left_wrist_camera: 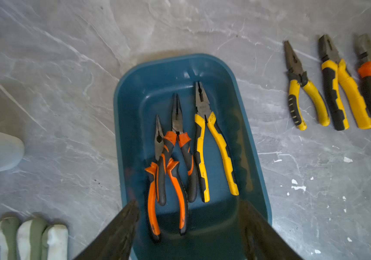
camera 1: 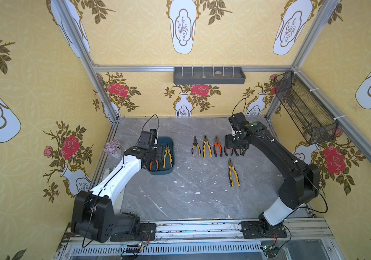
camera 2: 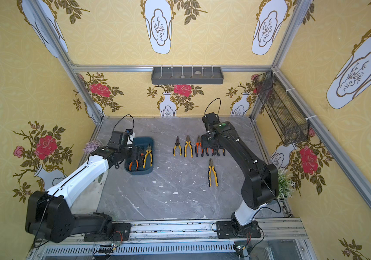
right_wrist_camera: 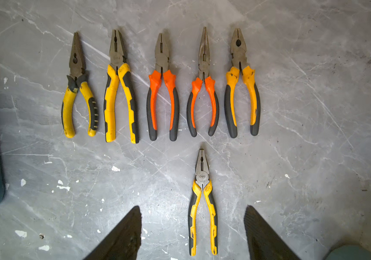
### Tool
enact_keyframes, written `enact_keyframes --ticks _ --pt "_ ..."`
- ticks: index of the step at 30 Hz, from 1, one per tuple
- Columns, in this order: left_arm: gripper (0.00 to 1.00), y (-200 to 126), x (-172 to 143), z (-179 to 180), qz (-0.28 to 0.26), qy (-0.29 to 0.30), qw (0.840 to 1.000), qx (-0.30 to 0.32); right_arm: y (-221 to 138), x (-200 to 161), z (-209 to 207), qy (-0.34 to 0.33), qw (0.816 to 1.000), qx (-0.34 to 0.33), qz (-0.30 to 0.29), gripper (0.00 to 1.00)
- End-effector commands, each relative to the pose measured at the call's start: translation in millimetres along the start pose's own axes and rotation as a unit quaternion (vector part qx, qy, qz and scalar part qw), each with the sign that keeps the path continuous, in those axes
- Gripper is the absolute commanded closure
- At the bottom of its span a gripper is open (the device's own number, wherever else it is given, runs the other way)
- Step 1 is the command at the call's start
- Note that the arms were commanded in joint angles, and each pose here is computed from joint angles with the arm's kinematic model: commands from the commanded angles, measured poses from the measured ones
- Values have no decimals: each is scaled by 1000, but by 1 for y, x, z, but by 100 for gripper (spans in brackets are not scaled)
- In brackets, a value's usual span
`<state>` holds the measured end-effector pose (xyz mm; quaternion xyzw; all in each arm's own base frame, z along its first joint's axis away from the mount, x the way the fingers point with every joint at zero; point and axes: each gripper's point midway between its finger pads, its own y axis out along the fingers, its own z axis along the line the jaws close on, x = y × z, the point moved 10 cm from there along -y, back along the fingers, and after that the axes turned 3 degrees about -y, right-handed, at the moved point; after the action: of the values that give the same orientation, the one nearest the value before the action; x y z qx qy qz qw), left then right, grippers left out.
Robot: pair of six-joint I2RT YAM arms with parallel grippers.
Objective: Take the pliers out of the storage box
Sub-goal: Pick up the pliers from the storage box.
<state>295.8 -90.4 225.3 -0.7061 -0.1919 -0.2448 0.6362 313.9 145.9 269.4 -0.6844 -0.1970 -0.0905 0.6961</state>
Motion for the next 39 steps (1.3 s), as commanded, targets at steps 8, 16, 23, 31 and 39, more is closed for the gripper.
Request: enact_keyframes --ticks 8,16,23,31,39 --pt "39 45 -2 5 126 19 990 59 22 -18 2 -2 999 34 15 28" --pt "49 68 -12 10 184 30 977 106 32 -24 -7 4 999 47 15 28" --pt "49 78 -31 14 203 14 973 106 35 -24 -6 4 998 54 17 27" --pt "49 91 -42 22 208 -2 972 108 35 -23 -6 4 998 57 17 28" --pt "51 93 -29 24 183 -5 977 108 34 -26 -7 4 998 55 19 28"
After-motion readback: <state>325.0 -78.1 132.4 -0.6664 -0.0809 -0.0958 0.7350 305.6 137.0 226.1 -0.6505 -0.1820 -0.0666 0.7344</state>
